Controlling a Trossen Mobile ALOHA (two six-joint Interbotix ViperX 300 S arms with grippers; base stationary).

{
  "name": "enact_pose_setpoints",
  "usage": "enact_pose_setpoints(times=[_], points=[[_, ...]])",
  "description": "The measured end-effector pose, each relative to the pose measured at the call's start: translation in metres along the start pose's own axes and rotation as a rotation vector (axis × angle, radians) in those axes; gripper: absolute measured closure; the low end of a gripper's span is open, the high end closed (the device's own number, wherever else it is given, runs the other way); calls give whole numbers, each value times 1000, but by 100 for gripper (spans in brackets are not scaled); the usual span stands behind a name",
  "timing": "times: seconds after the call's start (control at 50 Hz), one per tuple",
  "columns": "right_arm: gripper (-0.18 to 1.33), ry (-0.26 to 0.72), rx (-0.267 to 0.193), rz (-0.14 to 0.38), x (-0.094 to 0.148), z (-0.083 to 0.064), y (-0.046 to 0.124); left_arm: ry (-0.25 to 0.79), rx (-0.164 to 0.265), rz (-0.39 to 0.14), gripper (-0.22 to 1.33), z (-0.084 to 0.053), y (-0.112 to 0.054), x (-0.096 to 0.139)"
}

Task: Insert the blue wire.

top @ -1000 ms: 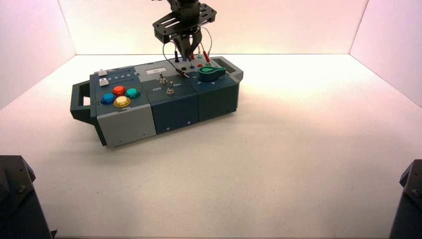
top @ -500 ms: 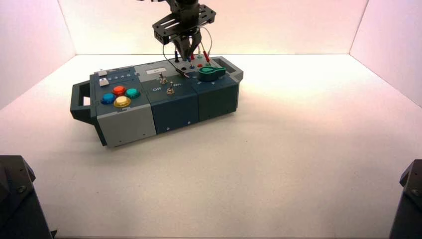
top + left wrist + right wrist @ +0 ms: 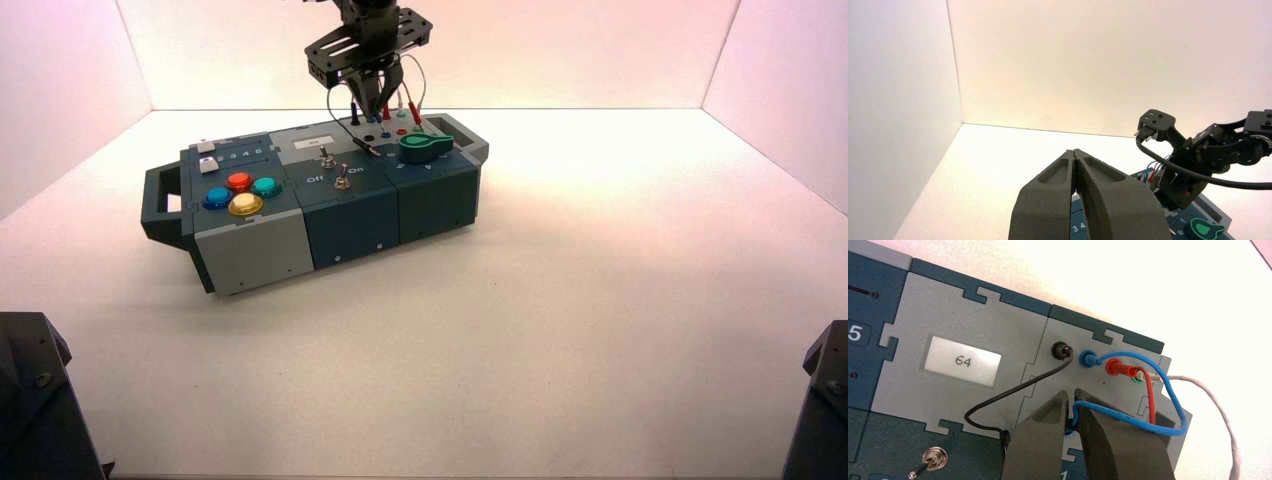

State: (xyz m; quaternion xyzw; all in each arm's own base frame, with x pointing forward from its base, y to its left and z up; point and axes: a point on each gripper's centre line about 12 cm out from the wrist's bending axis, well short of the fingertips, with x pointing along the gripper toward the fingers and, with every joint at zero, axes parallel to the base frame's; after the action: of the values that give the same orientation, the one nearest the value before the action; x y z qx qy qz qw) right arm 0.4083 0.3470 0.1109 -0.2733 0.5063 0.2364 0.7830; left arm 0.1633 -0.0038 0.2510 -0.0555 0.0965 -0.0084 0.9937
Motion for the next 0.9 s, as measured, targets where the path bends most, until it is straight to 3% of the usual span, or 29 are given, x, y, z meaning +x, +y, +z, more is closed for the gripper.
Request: enact_pose_setpoints(times=[0.9], points=[[114,9,-3,2,7,-3,2,0,5,-2,128,0,0,0]])
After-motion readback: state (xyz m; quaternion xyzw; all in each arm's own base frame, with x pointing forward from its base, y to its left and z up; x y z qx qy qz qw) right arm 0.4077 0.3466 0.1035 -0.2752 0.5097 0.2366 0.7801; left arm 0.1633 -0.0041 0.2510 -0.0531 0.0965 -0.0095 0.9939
